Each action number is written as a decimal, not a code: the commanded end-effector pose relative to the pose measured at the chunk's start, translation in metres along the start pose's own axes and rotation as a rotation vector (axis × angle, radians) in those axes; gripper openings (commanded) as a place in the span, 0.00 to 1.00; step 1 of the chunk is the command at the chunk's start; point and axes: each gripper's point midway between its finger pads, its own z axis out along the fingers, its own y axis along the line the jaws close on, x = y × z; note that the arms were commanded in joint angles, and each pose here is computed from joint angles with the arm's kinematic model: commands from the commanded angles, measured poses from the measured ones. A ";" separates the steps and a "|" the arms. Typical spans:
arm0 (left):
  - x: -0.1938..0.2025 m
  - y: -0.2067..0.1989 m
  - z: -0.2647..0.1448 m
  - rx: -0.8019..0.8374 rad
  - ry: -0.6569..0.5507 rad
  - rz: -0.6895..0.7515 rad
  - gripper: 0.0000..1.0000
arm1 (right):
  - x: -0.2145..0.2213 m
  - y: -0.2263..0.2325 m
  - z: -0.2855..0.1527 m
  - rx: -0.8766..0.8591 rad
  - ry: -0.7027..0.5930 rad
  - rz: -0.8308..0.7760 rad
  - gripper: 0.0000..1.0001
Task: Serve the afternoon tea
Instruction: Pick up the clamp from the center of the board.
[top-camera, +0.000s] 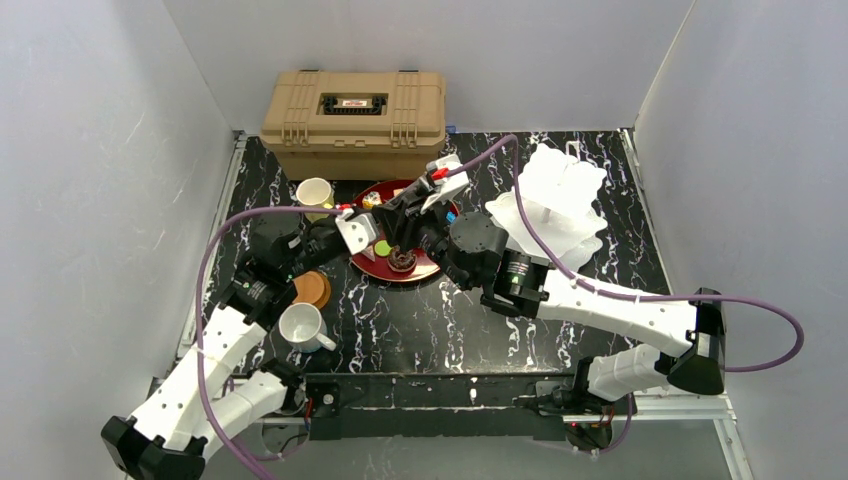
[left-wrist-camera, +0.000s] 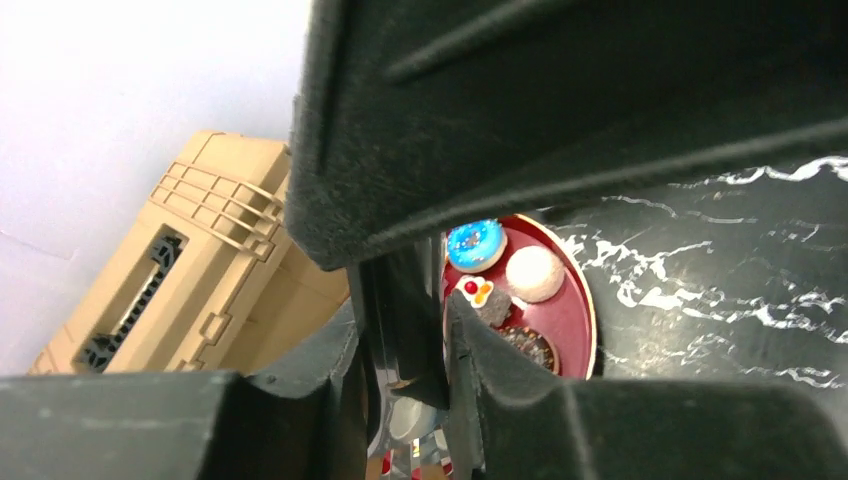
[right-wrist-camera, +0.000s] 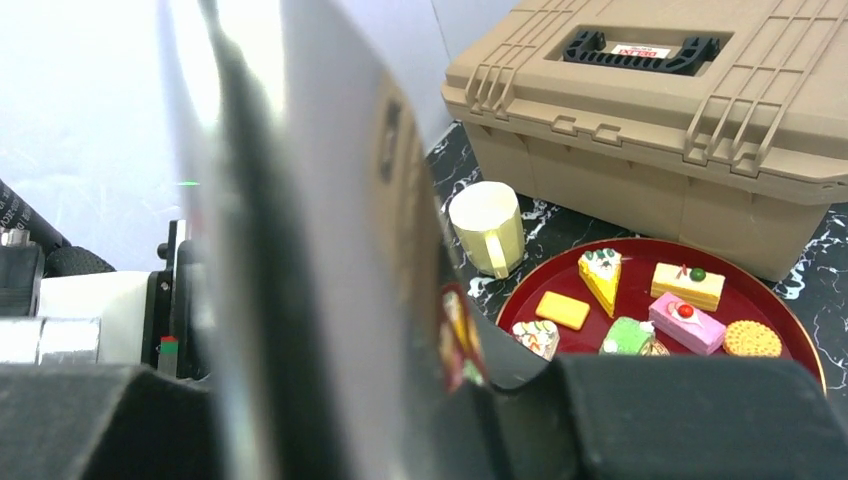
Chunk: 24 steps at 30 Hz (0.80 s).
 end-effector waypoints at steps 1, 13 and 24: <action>-0.028 0.009 -0.003 -0.017 -0.073 -0.007 0.08 | -0.030 0.006 -0.002 -0.001 -0.098 0.075 0.42; -0.017 -0.005 -0.009 0.001 -0.041 -0.035 0.58 | -0.019 -0.014 -0.008 0.063 -0.102 0.022 0.39; 0.015 -0.026 -0.026 0.001 0.087 -0.180 0.98 | 0.021 -0.059 -0.029 0.158 -0.106 -0.069 0.21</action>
